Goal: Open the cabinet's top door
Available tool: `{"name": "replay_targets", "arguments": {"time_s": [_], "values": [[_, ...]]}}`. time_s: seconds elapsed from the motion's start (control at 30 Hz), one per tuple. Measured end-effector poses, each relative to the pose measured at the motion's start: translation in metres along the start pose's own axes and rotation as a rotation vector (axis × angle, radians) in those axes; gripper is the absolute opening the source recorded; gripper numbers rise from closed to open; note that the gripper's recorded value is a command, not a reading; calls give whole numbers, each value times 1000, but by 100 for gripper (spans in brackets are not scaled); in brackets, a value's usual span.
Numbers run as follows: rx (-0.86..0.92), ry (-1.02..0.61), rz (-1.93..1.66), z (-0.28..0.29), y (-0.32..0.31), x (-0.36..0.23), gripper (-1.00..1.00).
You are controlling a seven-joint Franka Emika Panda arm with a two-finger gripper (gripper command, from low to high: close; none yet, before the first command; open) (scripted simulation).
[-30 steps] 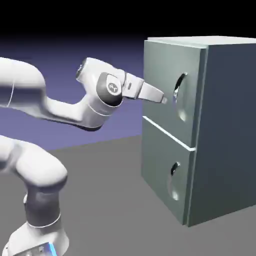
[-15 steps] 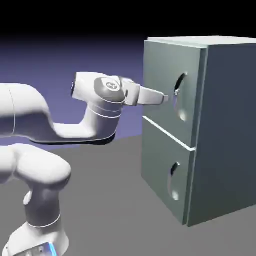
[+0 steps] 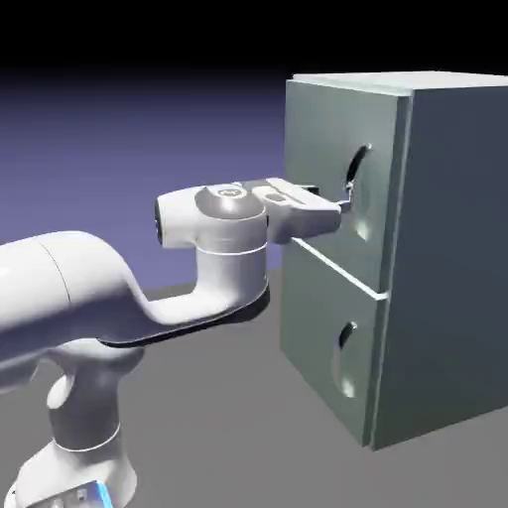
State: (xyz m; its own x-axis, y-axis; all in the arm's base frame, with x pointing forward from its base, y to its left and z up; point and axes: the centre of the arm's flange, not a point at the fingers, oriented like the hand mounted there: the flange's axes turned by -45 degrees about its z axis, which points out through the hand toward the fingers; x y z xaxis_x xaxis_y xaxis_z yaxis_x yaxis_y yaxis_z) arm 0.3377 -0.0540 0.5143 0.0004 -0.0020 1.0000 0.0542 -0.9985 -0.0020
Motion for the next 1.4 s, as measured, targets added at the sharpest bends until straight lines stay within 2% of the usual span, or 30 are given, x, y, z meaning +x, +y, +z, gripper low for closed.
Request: {"name": "replay_targets", "arguments": {"time_s": [0.1, 0.13, 0.2, 0.7, 1.4], "values": [[-1, 0, -2, 30, -1, 0, 100], [-1, 0, -2, 31, -1, -1, -100], [-1, 0, -2, 31, -1, -1, -100], [-367, -1, 0, -73, -75, -1, -100], [-732, 0, -3, -143, -180, -2, -100]]}}
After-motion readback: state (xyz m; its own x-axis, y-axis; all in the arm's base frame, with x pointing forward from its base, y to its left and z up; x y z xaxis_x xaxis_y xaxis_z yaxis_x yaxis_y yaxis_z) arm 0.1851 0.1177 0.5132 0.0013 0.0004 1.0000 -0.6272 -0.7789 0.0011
